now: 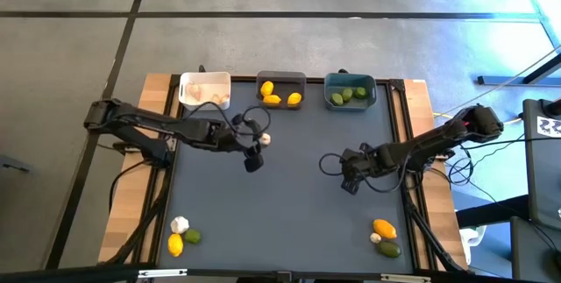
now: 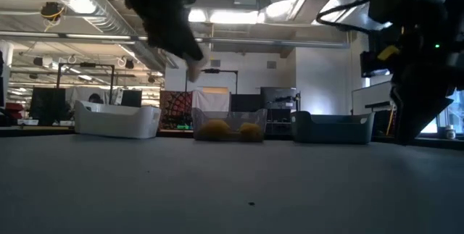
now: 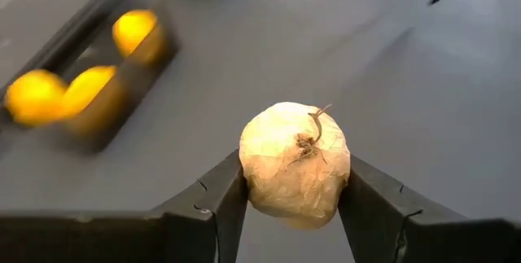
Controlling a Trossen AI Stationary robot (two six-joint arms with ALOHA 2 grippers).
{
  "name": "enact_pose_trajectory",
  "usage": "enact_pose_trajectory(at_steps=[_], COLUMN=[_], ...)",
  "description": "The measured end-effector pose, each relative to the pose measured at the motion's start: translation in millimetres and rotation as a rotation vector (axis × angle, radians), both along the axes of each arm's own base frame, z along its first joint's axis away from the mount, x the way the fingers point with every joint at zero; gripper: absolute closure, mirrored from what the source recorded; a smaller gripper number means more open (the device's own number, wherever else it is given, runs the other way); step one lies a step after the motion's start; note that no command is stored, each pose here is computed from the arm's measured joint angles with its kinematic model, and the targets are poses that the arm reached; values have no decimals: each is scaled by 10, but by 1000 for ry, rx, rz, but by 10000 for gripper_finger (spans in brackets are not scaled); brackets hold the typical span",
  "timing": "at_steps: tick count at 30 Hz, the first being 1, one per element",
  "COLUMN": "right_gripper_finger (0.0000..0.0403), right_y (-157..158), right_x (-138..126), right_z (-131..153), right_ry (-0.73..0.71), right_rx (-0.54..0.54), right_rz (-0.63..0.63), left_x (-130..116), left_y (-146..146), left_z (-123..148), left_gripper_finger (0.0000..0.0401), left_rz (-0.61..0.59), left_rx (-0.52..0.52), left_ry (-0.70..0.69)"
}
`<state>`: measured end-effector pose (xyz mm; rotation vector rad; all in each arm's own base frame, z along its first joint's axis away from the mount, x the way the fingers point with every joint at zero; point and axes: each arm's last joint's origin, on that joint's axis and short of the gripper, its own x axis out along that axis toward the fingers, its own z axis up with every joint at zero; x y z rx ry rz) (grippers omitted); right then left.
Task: Sort produce into baskets
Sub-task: Put the garlic into the white bin
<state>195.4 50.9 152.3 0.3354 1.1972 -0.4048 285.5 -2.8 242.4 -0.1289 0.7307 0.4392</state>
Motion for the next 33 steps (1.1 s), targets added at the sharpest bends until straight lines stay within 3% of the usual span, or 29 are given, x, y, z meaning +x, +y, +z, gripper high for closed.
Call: enact_pose_trajectory(at_steps=[16, 28, 33], right_gripper_finger=[223, 223, 223], right_y=[-152, -148, -151], right_x=[-88, -70, -63], right_z=[-201, -208, -206], right_ry=[9, -17, -27], right_rx=[46, 45, 31], right_rz=[-78, -81, -85], left_x=[-497, -756, -865], left_y=[539, 1131, 1343], left_z=[67, 56, 41], left_gripper_finger=[239, 239, 239], left_rz=[355, 660, 729], left_rx=[46, 71, 66], left_ry=[227, 284, 312])
